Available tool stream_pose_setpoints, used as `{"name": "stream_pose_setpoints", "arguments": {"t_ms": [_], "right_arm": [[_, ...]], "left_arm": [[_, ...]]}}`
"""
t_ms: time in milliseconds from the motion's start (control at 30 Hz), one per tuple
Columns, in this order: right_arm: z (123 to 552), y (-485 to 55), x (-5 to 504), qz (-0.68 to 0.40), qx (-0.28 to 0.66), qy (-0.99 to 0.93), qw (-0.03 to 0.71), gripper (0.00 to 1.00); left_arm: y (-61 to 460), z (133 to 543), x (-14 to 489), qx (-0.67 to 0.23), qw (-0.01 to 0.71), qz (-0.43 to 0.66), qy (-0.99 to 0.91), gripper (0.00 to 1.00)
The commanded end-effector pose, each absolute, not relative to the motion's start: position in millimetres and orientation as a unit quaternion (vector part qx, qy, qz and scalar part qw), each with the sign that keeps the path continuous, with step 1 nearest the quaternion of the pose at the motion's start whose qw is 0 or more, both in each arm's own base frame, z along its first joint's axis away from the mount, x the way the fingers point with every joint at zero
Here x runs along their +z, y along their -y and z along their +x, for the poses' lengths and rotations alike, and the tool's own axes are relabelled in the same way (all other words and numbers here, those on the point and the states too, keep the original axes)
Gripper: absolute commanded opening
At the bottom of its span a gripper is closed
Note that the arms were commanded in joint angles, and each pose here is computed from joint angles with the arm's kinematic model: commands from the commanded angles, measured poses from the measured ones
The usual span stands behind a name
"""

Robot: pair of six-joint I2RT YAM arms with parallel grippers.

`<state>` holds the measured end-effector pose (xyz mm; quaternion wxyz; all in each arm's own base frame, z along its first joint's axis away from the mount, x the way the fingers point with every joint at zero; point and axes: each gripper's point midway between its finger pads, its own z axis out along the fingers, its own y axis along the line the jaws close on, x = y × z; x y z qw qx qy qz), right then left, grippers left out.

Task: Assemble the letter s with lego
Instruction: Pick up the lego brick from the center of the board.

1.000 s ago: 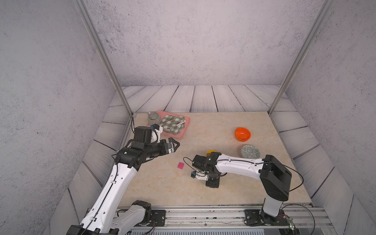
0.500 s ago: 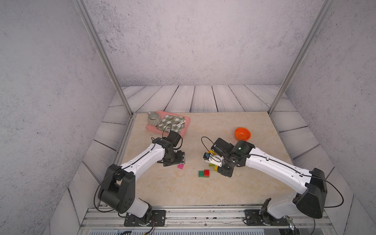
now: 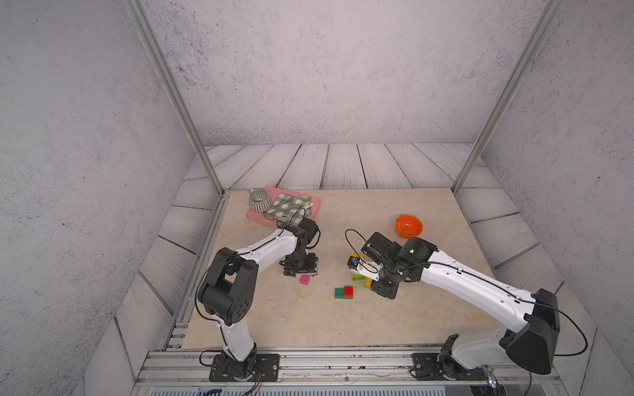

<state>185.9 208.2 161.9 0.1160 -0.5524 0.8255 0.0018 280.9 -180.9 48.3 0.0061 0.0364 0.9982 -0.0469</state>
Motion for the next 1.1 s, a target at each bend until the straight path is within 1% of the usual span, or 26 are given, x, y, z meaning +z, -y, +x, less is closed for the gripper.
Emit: {"name": "stream_pose_setpoints", "arguments": {"t_ms": [0,133,200,267,400,500,567,700,867,1067], "right_arm": [[183,-203,165,-0.546,0.005,-0.829,0.121,0.0],[183,-201,165,-0.544,0.006,-0.83,0.122,0.0],[183,-200,165,-0.543,0.006,-0.831,0.122,0.0],[182,-199,164,-0.543,0.007,-0.831,0.121,0.0],[182,-197,165,-0.542,0.006,-0.831,0.124,0.0],[183,-196,166,-0.54,0.005,-0.832,0.125,0.0],[184,-195,168,-0.54,0.003,-0.832,0.128,0.0],[186,-192,173,-0.537,-0.001,-0.832,0.136,0.0],[190,-187,178,-0.53,-0.004,-0.835,0.148,0.0],[192,-183,182,-0.526,-0.008,-0.836,0.154,0.0]], "left_arm": [[178,280,41,-0.023,-0.011,0.046,-0.999,0.71],[176,279,29,-0.006,-0.031,0.048,-0.998,0.69],[177,277,24,-0.003,-0.039,0.05,-0.998,0.66],[179,275,21,-0.005,-0.042,0.051,-0.998,0.6],[185,271,19,-0.014,-0.049,0.052,-0.997,0.41],[189,266,26,-0.014,-0.048,0.055,-0.997,0.32],[196,258,38,-0.019,-0.041,0.058,-0.997,0.28],[223,228,61,-0.038,-0.036,0.065,-0.997,0.25],[264,184,63,-0.074,-0.044,0.049,-0.995,0.23],[299,169,50,-0.098,-0.042,0.027,-0.994,0.24]]}}
